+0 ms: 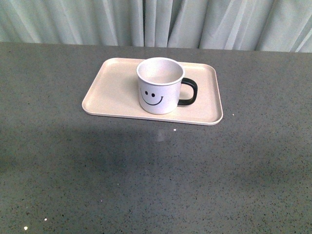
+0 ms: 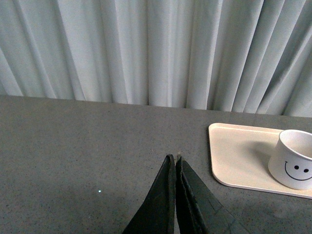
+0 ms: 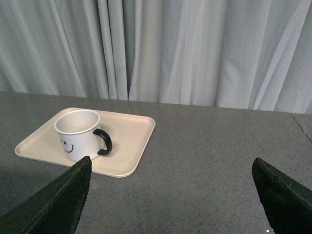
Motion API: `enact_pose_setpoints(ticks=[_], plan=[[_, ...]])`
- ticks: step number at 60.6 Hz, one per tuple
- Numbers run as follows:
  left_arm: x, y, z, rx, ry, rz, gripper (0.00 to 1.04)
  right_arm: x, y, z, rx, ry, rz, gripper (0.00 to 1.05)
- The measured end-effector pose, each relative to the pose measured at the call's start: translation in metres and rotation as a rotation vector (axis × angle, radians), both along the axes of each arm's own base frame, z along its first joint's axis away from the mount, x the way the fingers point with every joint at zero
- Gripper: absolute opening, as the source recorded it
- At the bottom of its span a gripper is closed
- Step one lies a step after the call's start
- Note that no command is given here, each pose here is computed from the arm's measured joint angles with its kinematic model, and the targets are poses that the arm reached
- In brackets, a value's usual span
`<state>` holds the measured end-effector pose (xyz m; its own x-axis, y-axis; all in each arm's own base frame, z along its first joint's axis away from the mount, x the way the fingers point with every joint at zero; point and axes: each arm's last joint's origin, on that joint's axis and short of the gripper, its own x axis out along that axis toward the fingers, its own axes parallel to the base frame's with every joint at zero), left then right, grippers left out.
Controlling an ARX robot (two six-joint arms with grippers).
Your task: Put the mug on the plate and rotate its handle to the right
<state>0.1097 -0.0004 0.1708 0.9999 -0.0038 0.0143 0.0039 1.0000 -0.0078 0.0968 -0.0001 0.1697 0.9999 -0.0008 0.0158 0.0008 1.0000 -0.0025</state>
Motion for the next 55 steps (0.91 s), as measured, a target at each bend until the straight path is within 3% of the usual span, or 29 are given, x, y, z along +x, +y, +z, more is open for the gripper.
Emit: enact_pose_setpoints(ticks=[21, 33, 40, 43, 55], plan=[[-0.012, 0.000, -0.004, 0.000, 0.018, 0.001, 0.02, 0.000, 0.000, 0.000, 0.000, 0.000, 0.000, 0.96], [-0.012, 0.000, -0.004, 0.000, 0.018, 0.001, 0.37, 0.000, 0.000, 0.000, 0.000, 0.000, 0.001, 0.96], [-0.012, 0.000, -0.004, 0.000, 0.018, 0.001, 0.58, 0.008, -0.005, 0.005, 0.012, 0.419, 0.235, 0.96], [-0.012, 0.000, -0.004, 0.000, 0.018, 0.001, 0.67, 0.021, -0.009, 0.015, 0.022, 0.479, 0.267, 0.96], [-0.012, 0.000, -0.004, 0.002, 0.018, 0.001, 0.97, 0.099, -0.013, 0.060, -0.046, 0.437, 0.253, 0.96]])
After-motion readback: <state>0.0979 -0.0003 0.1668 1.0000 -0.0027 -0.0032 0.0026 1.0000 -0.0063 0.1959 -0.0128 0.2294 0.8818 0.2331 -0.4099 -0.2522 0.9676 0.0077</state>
